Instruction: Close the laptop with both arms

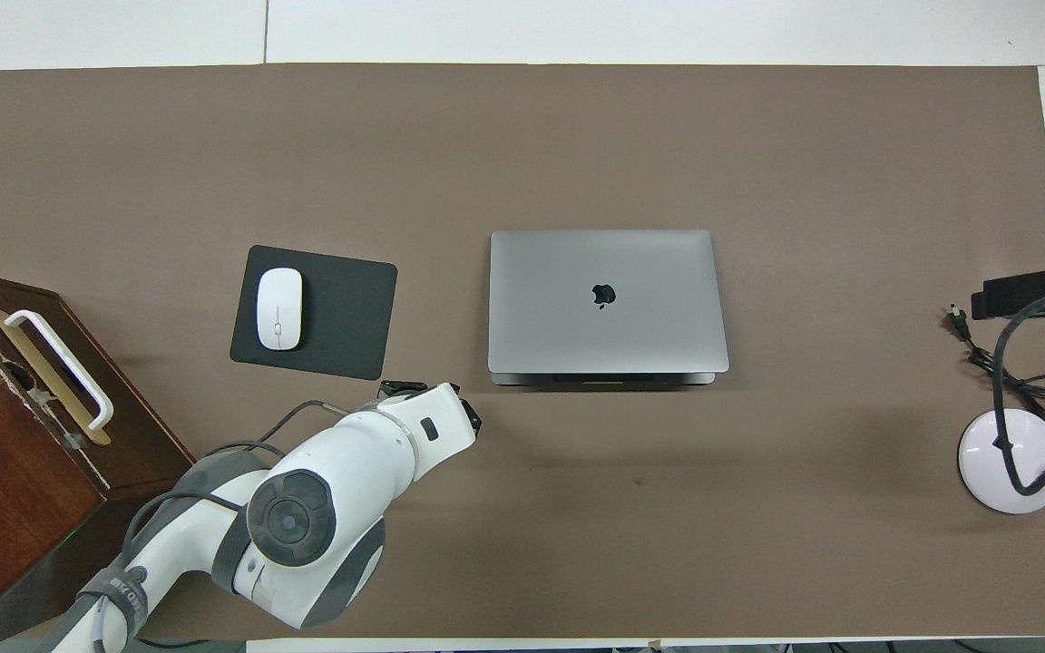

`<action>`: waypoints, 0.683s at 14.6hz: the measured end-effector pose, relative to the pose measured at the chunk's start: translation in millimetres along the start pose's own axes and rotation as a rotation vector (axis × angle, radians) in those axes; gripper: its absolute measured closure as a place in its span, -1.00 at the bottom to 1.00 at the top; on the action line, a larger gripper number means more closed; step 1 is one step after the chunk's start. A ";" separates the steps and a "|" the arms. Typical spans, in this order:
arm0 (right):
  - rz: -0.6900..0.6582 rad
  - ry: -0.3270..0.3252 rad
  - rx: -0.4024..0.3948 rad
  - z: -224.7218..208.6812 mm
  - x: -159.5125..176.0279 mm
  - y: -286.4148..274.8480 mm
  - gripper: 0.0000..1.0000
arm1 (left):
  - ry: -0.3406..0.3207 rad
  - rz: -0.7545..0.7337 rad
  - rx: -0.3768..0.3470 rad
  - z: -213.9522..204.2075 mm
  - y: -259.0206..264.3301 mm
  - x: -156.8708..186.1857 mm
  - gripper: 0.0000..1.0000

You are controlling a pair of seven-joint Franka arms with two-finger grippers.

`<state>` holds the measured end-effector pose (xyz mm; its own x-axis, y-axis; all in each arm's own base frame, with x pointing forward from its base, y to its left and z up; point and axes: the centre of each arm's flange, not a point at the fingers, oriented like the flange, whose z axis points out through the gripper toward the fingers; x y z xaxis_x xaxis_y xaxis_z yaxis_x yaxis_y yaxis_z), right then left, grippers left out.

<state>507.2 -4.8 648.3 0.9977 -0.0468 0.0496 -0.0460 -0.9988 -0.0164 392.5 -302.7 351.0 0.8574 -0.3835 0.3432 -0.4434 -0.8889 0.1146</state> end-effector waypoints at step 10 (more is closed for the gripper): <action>0.000 0.001 0.000 -0.6 -0.4 -0.2 -1.00 | -0.143 -0.041 0.026 -43.3 -35.7 34.8 0.98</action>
<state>506.8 -4.5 648.9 0.9976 -0.0464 0.0509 -0.0456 -0.9988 -0.0164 426.9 -273.4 399.3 0.9038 -0.3769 0.2025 -0.4022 -0.9100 0.1011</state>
